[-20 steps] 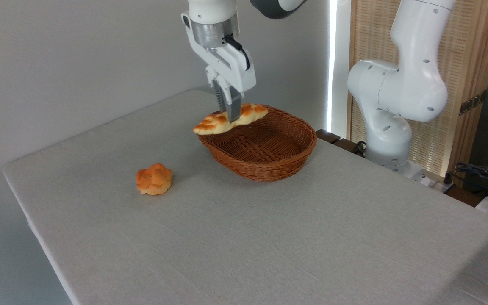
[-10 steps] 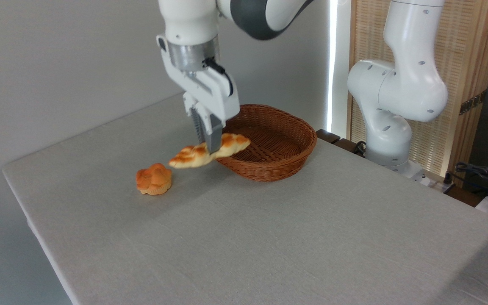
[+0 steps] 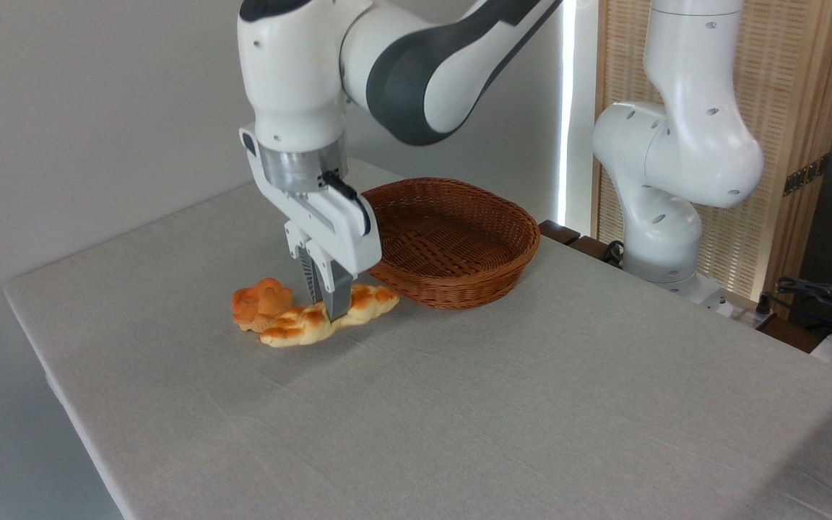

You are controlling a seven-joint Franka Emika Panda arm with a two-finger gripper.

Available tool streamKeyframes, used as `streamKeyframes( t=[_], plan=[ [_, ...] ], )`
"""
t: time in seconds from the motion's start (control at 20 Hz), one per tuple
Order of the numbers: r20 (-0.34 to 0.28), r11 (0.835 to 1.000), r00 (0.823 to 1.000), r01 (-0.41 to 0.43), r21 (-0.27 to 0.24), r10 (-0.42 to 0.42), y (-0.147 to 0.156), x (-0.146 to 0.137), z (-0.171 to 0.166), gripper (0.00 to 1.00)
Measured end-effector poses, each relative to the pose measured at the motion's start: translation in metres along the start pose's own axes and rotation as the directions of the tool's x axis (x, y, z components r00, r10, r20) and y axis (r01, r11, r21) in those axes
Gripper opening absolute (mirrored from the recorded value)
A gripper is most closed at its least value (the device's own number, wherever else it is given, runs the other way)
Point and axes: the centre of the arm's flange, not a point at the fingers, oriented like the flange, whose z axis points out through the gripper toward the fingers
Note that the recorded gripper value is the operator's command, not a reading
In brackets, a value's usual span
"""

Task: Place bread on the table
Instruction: 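Lower the loaf onto the table and open the gripper to release it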

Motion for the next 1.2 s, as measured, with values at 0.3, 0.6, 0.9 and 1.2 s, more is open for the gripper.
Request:
streamKeyframes(
  t=[0.3,0.6,0.9,1.2],
  plan=[
    [0.013,1.000,1.000,-0.005,-0.011,0.005,-0.001,0.006,0.014,0.89],
    [0.023,1.000,1.000,-0.009,-0.019,0.009,-0.001,0.009,0.022,1.00],
    [0.022,1.000,1.000,-0.009,-0.018,0.010,-0.001,0.009,0.021,1.00],
    [0.022,1.000,1.000,-0.009,-0.018,0.010,-0.001,0.009,0.021,1.00]
  ],
)
